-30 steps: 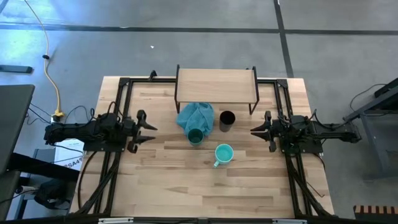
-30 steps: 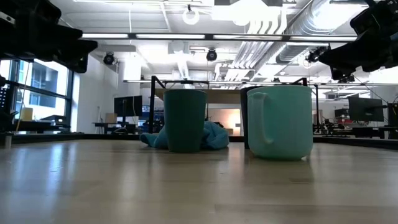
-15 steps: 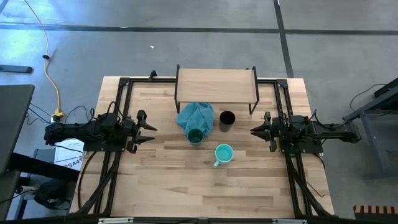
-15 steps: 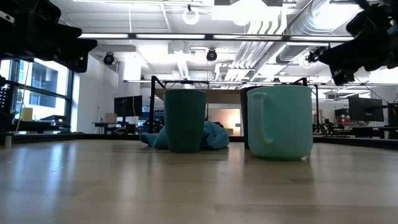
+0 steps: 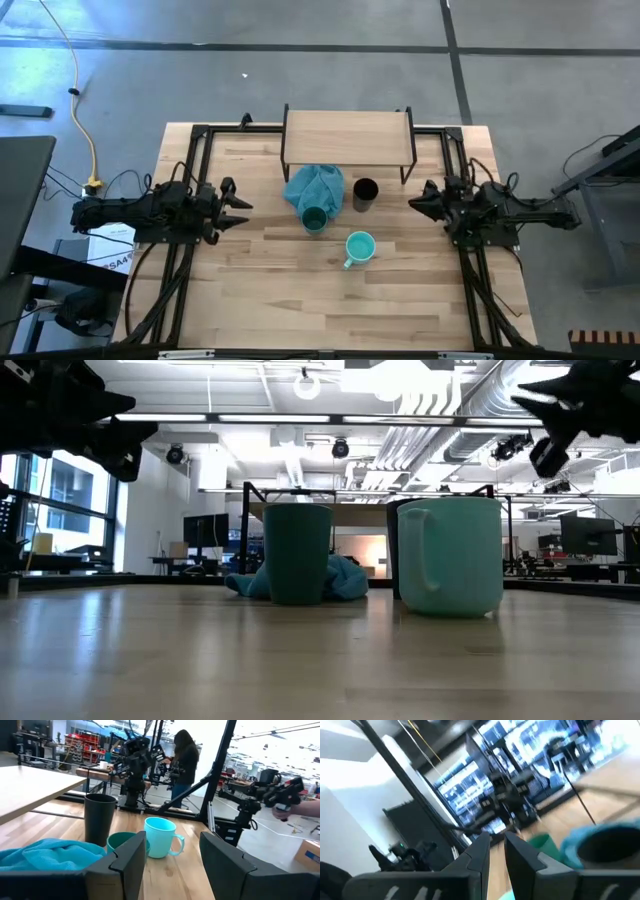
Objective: Stack small to large cups/mugs on shelf
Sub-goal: Put the blue cup on the shelf
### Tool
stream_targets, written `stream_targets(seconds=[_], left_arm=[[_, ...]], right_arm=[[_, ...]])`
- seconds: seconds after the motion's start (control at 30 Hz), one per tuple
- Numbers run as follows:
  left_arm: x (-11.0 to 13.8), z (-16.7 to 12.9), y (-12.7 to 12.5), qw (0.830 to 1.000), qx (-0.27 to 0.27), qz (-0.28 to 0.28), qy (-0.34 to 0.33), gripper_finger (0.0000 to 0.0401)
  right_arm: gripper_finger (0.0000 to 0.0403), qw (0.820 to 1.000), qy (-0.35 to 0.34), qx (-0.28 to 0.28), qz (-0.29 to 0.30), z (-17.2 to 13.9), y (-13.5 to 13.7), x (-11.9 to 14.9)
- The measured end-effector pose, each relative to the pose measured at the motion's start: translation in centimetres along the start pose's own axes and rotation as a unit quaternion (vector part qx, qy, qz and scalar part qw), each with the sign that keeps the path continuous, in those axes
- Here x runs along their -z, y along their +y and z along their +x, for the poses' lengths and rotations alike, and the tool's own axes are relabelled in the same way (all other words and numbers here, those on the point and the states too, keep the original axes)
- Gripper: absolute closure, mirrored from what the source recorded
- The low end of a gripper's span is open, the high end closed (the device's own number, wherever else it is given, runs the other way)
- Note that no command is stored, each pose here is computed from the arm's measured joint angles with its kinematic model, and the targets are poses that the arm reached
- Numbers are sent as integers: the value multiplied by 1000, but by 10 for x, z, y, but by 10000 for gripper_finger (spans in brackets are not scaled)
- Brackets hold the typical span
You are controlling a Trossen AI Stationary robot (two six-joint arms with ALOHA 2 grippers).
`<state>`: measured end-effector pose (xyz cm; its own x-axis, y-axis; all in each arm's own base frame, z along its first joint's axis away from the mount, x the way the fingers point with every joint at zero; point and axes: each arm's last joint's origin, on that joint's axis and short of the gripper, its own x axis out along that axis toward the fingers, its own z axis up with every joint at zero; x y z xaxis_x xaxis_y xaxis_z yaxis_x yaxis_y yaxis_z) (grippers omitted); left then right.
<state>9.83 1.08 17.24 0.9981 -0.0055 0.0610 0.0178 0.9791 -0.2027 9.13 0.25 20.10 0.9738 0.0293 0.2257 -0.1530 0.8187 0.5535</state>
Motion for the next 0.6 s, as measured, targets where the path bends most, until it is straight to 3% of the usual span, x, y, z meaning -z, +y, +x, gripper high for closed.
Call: stream_targets(seconds=[0.23,0.43,0.6], left_arm=[[0,0,0,1000,-3,0,0,226],[0,0,0,1000,-3,0,-1,226],[0,0,1,1000,-17,0,-4,226]], right_arm=[[353,991,-95,-77,-56,-3,15,-19],[353,986,-147,-78,12,-5,18,-27],[353,987,-145,-71,7,-5,17,-26]])
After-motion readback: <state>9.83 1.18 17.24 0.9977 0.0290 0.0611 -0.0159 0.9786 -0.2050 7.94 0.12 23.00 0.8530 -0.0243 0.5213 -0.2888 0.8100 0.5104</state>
